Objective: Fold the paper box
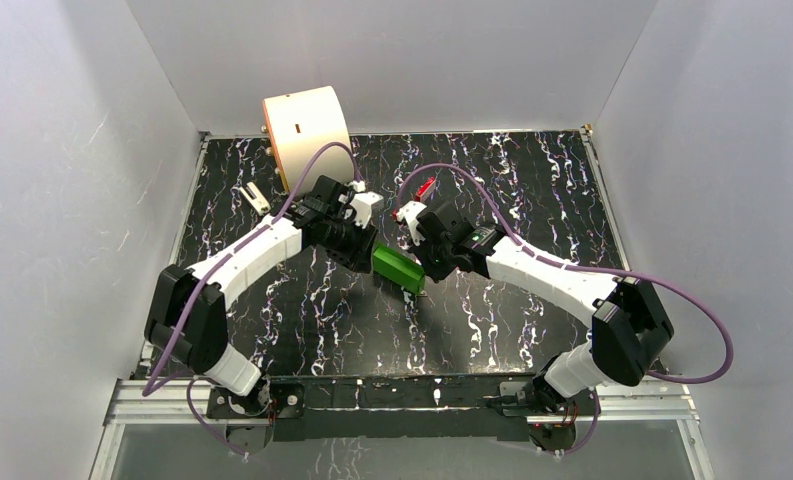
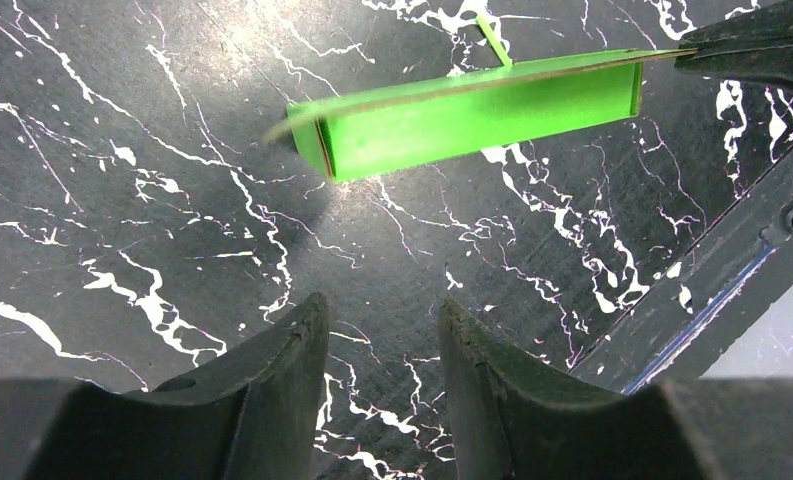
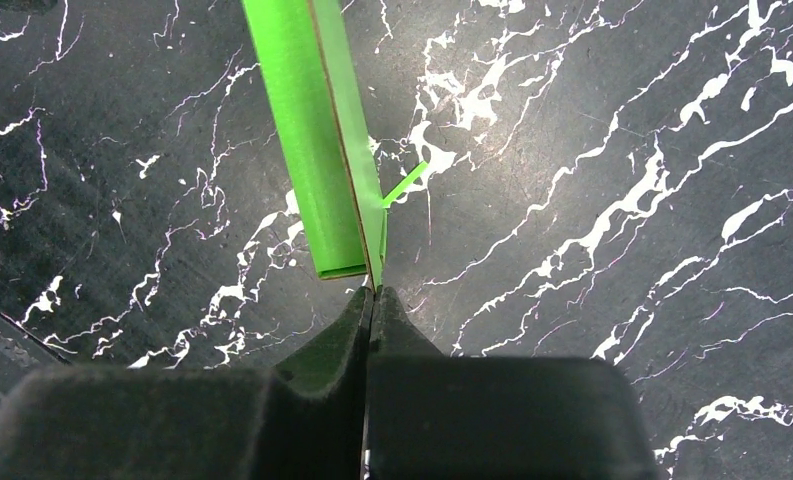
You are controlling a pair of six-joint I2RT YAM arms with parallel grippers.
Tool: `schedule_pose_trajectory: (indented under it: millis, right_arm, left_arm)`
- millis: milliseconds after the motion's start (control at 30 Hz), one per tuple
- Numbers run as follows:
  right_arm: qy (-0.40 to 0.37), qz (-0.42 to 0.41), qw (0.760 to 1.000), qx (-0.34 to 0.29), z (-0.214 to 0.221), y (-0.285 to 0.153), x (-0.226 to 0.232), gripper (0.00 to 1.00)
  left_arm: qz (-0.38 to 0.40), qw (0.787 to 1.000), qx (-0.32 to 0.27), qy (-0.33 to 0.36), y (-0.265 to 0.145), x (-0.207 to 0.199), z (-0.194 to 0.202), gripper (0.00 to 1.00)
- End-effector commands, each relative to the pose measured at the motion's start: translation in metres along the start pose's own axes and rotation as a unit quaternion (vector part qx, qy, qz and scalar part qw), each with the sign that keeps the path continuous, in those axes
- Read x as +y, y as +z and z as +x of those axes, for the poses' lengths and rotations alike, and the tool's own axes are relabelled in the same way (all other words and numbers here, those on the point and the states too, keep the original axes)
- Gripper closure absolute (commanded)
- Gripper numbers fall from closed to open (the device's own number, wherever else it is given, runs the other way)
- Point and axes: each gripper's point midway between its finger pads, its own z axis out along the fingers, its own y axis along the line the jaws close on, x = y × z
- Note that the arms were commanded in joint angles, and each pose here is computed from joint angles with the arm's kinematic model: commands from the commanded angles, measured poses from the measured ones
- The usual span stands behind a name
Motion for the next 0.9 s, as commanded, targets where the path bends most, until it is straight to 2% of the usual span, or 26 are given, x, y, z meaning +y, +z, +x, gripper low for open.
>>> schedule_pose_trajectory:
  millis: [0, 200, 467, 700, 867]
  right_arm:
    - [-0.014, 0.004, 1.0, -0.013, -0.005, -0.001, -0.002, 0.96]
    - [-0.037, -0.001, 0.999, -0.009, -0.001, -0.001, -0.002, 0.98]
    - [-0.059, -0.013, 0.998, -0.009, -0.003, -0.003, 0.0, 0.99]
    - [-0.066, -0.015, 0.998, -0.009, -0.004, -0.003, 0.0, 0.99]
    - [-0.066, -0.02, 0.998, -0.013, -0.006, -0.003, 0.002, 0.99]
  left_arm:
    - [0.007, 1.0, 0.001, 0.012, -0.007, -0.002, -0.009, 0.58]
    - [-0.052, 0.997, -0.009, 0.056, -0.016, 0.019, -0.026, 0.54]
    - [-0.028, 0.988, -0.029, 0.146, -0.015, 0.017, -0.04, 0.5]
    - [0.011, 0.962, -0.061, 0.265, -0.011, 0.009, -0.046, 0.48]
    - [0.039, 0.948, -0.072, 0.308, -0.005, 0.002, -0.046, 0.49]
